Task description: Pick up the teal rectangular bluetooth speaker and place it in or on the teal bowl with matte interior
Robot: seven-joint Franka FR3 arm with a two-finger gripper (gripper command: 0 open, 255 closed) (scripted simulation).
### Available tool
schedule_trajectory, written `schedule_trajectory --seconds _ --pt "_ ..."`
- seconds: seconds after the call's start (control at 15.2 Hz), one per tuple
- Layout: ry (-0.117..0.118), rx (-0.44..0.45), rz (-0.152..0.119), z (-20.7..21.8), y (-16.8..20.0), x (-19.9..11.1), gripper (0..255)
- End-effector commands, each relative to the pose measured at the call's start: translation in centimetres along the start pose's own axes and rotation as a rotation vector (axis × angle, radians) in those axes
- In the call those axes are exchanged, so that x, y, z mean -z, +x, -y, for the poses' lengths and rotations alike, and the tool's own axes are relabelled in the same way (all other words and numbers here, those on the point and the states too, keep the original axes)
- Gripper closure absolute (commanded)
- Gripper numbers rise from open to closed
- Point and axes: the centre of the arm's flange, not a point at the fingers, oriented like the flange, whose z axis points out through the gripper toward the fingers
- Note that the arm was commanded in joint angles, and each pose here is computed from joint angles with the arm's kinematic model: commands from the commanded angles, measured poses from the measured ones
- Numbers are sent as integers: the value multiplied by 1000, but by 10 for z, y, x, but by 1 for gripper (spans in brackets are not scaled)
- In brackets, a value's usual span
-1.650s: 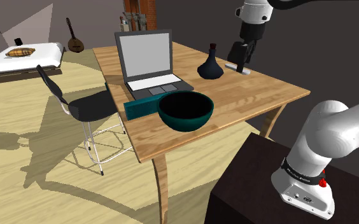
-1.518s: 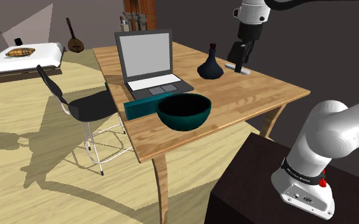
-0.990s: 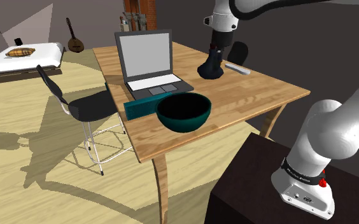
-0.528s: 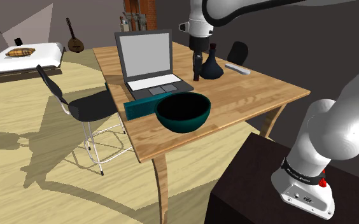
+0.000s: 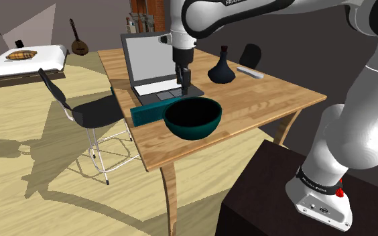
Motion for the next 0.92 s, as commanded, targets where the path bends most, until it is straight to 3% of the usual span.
schedule_trajectory --seconds 0.0,0.33,0.86 --pt "10 77 -8 4 25 -6 0" --pt "32 247 -24 21 78 -21 0" --pt "32 247 -24 22 79 -61 0"
